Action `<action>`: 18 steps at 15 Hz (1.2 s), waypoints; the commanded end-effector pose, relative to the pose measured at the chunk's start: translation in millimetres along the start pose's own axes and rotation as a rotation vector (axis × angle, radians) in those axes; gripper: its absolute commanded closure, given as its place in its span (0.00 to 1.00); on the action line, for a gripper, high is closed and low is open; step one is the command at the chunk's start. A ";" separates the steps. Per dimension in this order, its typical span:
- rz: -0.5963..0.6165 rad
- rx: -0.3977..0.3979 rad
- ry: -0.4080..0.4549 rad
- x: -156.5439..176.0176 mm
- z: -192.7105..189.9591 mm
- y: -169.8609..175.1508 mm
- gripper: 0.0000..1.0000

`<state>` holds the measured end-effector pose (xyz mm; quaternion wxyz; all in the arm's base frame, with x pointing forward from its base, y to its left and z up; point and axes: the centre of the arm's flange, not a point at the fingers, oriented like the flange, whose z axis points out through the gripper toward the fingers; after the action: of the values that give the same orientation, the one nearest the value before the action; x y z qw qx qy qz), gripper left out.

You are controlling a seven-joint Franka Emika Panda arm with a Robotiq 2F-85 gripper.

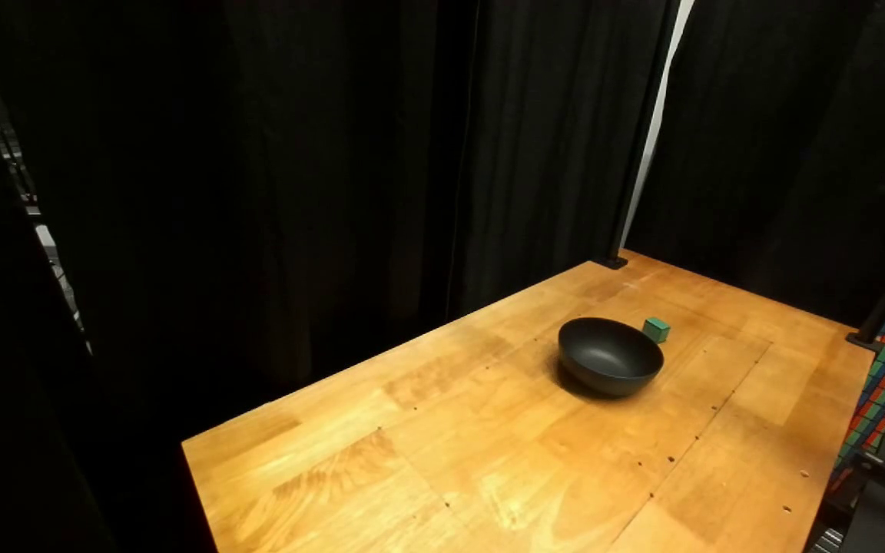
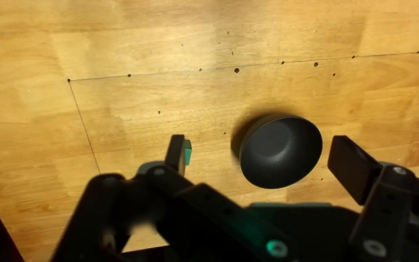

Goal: Pick up the green object from the table and put it in the bowl

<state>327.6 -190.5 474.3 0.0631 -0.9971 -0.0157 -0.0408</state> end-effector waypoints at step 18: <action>0.222 -0.237 -0.113 299.1 182.9 39.7 0.00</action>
<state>593.0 -161.2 342.0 -0.0756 -0.9928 0.0910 0.0173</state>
